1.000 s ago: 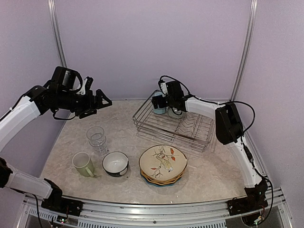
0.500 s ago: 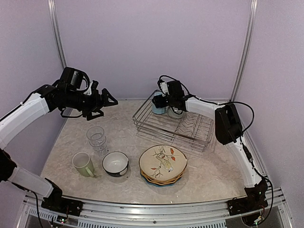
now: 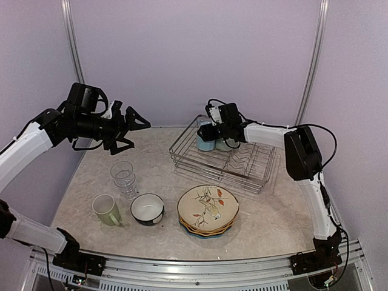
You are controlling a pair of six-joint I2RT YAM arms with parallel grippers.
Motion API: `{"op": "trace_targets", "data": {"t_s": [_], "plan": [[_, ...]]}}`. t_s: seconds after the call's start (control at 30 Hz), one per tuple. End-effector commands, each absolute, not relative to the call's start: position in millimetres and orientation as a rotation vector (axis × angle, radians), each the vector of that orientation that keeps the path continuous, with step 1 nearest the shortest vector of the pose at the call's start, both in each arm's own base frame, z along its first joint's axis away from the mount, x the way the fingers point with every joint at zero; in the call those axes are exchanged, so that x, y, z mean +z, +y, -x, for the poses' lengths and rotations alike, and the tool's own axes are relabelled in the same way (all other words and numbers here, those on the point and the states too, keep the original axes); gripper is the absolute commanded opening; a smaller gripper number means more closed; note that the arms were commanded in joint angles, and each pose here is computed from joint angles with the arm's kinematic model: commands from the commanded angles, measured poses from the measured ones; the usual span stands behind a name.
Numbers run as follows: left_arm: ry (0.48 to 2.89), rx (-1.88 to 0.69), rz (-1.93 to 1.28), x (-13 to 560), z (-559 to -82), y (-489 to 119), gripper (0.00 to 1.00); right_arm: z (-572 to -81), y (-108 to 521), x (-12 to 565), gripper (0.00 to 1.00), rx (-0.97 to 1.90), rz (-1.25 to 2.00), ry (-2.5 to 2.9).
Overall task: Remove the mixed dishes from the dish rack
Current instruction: Grab the cup from the dish rack.
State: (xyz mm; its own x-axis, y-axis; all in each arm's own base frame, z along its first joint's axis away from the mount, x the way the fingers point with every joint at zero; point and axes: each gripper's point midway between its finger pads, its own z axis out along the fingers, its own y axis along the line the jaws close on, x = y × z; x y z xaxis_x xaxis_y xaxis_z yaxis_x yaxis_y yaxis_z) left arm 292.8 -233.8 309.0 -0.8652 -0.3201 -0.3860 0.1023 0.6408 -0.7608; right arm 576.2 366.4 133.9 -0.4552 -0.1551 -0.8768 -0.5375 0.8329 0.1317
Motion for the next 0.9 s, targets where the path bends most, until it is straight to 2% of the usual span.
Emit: {"op": "trace_targets", "data": {"t_s": [0.0,0.13,0.5,0.87], "plan": [[2.376,-1.232,0.133,318.1,-291.0,-257.1,0.99,-570.6,365.9,221.4,0.07,0.606,0.447,1.845],[2.366,-1.307,0.146,316.5,-295.9,-269.1,0.99,-560.4,358.8,240.3,0.0,0.679,0.409,1.803],[2.333,-1.339,0.125,304.2,-340.1,-298.4,0.99,-530.4,317.3,271.9,0.0,0.967,0.248,1.689],[2.193,-1.501,0.03,313.3,-380.0,-330.9,0.99,-487.1,317.8,318.5,0.0,1.241,0.251,1.498]]}}
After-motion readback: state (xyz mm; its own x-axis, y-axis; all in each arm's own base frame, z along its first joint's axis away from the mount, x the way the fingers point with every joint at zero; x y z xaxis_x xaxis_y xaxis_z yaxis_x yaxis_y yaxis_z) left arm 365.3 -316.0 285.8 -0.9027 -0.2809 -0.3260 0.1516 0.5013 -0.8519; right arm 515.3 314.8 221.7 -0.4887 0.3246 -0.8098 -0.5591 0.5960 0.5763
